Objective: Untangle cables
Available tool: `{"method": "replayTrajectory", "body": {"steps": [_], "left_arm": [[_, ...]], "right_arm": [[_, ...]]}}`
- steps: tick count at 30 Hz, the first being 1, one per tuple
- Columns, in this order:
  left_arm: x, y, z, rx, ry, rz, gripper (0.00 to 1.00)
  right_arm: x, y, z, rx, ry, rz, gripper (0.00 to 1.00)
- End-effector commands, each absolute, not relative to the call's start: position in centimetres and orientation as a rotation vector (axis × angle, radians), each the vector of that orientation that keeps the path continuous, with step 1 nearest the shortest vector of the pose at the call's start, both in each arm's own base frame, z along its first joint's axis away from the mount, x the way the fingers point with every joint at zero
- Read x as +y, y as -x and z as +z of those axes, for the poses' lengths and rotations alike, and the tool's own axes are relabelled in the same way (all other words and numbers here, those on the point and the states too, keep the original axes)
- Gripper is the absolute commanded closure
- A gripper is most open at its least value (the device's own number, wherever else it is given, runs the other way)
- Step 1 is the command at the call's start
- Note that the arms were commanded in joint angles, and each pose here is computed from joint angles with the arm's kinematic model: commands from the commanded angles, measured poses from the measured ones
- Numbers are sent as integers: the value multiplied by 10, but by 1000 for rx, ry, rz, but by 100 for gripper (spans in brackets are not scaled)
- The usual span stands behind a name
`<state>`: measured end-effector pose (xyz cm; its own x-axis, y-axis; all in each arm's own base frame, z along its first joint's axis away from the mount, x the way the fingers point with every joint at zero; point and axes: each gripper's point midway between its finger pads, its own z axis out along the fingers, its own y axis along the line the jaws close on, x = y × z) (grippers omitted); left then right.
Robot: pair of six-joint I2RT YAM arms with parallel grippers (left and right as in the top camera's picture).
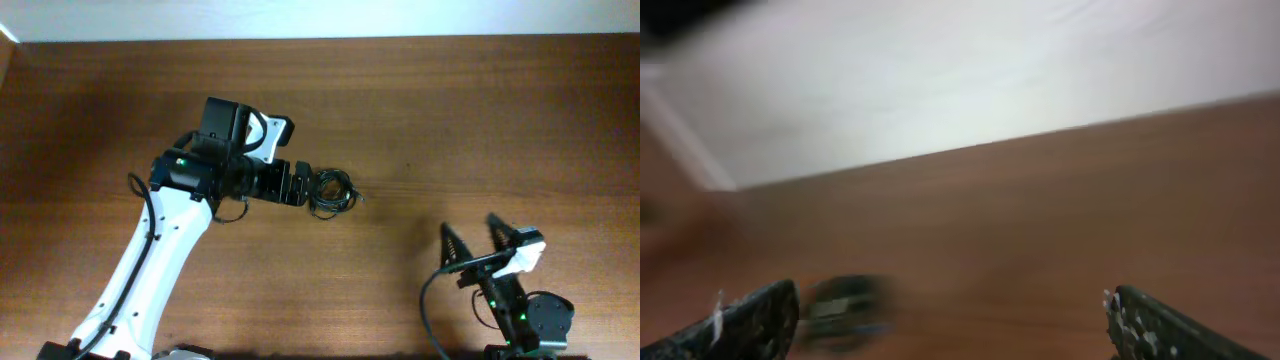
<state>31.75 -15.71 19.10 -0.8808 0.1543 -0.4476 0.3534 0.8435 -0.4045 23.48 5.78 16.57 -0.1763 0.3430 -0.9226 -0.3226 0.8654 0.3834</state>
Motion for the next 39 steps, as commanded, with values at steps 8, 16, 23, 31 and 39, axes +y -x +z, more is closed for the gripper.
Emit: {"method": "replayTrajectory", "body": {"steps": [8,16,23,31,39], "left_arm": [[-164,-326,200,2576,-365,-731,1],[-169,-315,199,2608,-373,-793,1],[-170,-320,202,2577,-380,-793,1],[-170,-320,202,2580,-380,-796,1],[-168,-324,199,2580,-371,-765,1]], "right_arm": [[113,-168,290,1227,260,1079,2],[72,-145,388,1280,219,474,2],[29,-136,363,1826,-176,299,2],[48,-165,311,2283,-220,619,2],[82,-200,306,2378,-248,1182,1]]}}
